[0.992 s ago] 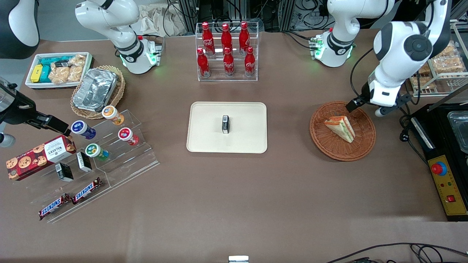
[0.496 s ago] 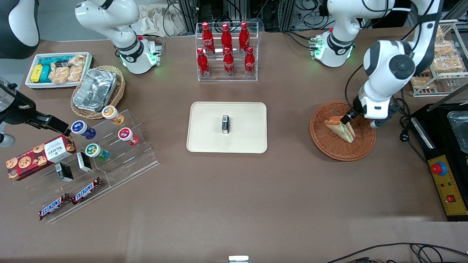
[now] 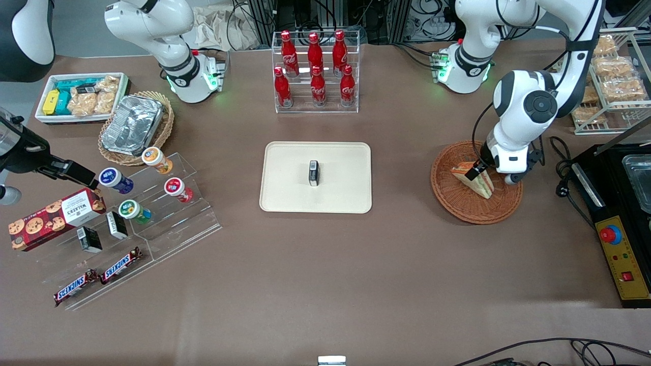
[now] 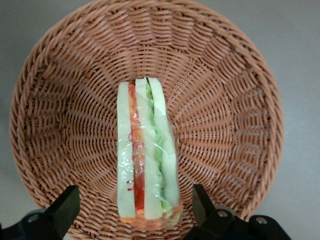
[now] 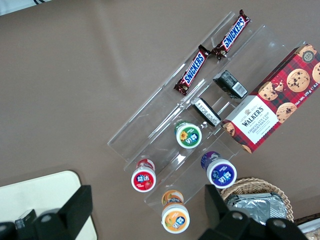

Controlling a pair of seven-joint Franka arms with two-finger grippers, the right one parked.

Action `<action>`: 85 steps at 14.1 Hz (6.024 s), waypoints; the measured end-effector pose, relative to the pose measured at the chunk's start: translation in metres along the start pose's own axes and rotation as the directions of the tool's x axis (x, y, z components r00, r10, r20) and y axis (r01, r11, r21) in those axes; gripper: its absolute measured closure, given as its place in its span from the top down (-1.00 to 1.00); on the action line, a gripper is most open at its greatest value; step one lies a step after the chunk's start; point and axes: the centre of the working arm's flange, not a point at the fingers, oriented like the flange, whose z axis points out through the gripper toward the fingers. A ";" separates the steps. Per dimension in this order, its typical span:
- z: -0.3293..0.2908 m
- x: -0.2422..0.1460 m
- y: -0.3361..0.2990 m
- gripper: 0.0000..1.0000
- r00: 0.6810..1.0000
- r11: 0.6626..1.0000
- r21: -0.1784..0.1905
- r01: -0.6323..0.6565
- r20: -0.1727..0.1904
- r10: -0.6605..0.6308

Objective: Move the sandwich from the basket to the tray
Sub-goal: 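Close the left gripper on the sandwich and lift it, then carry the held sandwich with the left gripper over the cream tray, then lower the sandwich onto the tray beside the black box, then open the left gripper and raise it away from the sandwich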

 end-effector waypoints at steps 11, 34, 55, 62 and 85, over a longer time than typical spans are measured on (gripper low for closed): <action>0.002 -0.006 0.008 -0.32 0.998 0.998 -0.010 0.062 -0.008 -0.062; -0.304 -0.037 0.081 -0.69 0.804 0.805 0.056 -0.591 0.120 0.582; -0.055 -0.274 0.277 -0.69 0.751 0.755 -0.019 -0.655 0.096 0.653; 0.009 -0.293 0.280 -0.60 0.731 0.728 0.067 -0.682 0.048 0.680; -0.267 0.049 0.084 1.00 0.709 0.694 0.192 -0.694 0.012 0.705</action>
